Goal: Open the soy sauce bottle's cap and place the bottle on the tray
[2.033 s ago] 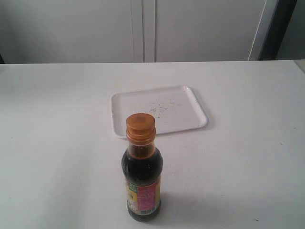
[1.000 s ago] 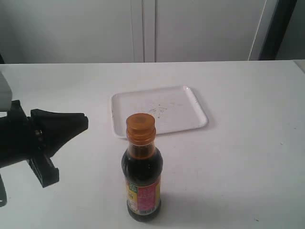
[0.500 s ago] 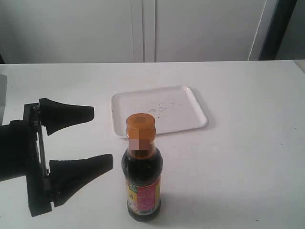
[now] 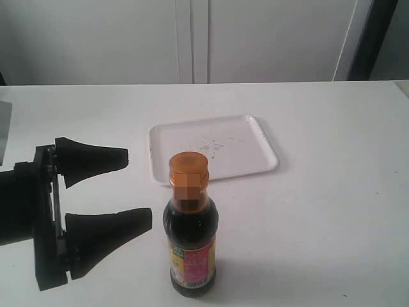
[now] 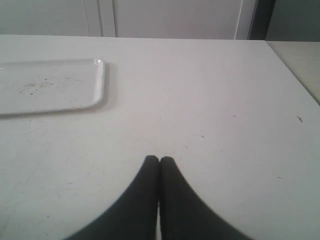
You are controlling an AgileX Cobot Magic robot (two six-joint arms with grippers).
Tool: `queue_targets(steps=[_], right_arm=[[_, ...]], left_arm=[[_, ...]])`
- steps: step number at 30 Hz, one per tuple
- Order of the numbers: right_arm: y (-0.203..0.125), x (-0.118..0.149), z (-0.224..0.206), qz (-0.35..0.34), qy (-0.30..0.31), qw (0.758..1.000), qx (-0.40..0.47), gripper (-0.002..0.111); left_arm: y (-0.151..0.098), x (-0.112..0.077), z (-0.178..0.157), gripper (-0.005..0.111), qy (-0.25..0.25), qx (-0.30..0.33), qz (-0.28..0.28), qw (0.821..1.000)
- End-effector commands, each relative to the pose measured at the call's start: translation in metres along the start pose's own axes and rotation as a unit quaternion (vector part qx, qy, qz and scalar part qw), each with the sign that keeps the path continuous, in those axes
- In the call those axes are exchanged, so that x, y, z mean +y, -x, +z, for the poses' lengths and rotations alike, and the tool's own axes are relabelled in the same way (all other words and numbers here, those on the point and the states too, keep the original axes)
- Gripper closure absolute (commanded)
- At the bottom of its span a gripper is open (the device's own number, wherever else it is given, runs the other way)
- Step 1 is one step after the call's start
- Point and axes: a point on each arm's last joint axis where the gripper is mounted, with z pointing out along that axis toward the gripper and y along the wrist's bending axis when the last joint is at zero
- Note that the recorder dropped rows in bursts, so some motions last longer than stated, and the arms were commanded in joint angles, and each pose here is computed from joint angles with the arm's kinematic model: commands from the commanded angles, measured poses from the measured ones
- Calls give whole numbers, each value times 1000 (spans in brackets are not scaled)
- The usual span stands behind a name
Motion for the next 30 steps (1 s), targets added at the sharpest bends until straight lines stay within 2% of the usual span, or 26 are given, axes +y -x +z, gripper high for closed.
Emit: queue_targets(steps=[1,9,17,30], right_arm=[[-1,0,0,-3,-2,1000,-2,108],[-1,0,0,-3,-2,1000,-2,108],[-1,0,0,2,-1,1000,-2,108],[-1,0,0,7,-2,1000,-2,108]], left_arm=[[-1,2,3,2,-3,-2,-21,1000],[-3,-18,18,2,-55,-6,-15,998],[0,-29,25,2,-74,-26,12,997],[-13,-14,52,2,-71,-1,-12,997]])
